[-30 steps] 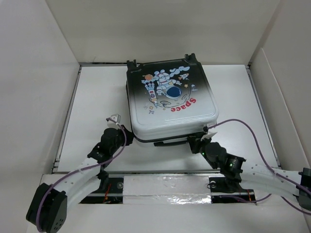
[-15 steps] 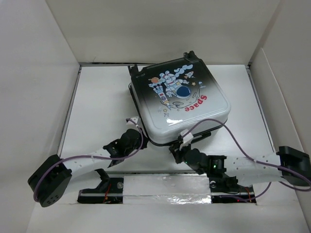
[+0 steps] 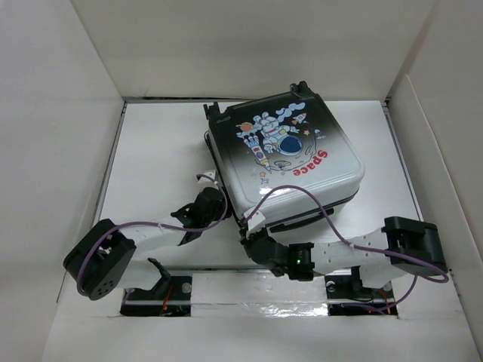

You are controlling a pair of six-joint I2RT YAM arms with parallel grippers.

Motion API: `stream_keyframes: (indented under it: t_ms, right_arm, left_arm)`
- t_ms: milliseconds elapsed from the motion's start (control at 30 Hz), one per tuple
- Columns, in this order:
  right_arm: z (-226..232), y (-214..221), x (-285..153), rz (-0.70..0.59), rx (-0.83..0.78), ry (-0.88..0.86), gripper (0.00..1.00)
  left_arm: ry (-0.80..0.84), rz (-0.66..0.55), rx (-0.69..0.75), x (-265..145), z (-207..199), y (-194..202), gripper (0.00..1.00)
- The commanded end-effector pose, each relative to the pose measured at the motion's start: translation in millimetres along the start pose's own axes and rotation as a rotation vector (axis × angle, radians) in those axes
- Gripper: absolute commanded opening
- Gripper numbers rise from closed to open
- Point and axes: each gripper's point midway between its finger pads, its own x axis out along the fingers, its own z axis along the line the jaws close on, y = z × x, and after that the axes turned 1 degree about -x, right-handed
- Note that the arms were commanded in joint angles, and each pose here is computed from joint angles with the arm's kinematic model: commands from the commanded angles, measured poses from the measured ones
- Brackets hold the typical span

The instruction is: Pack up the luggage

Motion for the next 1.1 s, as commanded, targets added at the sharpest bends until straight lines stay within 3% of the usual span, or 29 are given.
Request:
stream_keyframes:
  t_ms: [0, 33, 133, 333, 467, 500, 567, 600, 800, 1067]
  right_arm:
    - [78.9, -81.2, -33.8, -0.219, 0.259, -0.371, 0.0]
    - [71.4, -81.7, -36.2, -0.226, 0.268, -0.351, 0.0]
    - [54.4, -73.3, -46.3, -0.208, 0.293, -0.331, 0.0]
    - [46.5, -60.9, -55.0, -0.182, 0.318, -0.347, 0.0]
    - [46.5, -53.4, -52.1, -0.162, 0.322, -0.337, 0.0]
    - [46.4, -52.3, -52.3, -0.161, 0.325, -0.339, 0.0]
    - [45.2, -50.8, -53.7, -0.163, 0.33, -0.344, 0.0]
    - [45.1, -51.1, -54.2, -0.164, 0.331, -0.345, 0.0]
    - [43.5, -50.8, -56.7, -0.161, 0.322, -0.35, 0.0]
    - [44.5, -50.1, -60.8, -0.159, 0.324, -0.361, 0.0]
  left_arm:
    - [0.398, -0.243, -0.134, -28.4, -107.0, -102.1, 0.3]
    - [0.336, -0.248, -0.131, -26.8, -94.3, -104.3, 0.46]
    - [0.169, -0.312, -0.263, -34.3, -47.6, -136.0, 0.65]
    - [0.198, -0.544, -0.448, -84.0, -10.9, -229.7, 0.86]
    - [0.231, -0.554, -0.447, -79.3, -21.0, -288.2, 0.92]
    - [0.194, -0.484, -0.444, -49.9, -15.4, -283.8, 0.95]
    - [0.258, -0.444, -0.415, -41.2, -36.5, -305.3, 0.97]
    - [0.234, -0.396, -0.409, -16.8, -33.2, -300.7, 0.97]
    - [0.257, -0.256, -0.402, 42.2, -47.9, -315.7, 0.97]
    - [0.231, -0.256, -0.41, 72.2, -45.1, -328.3, 0.92]
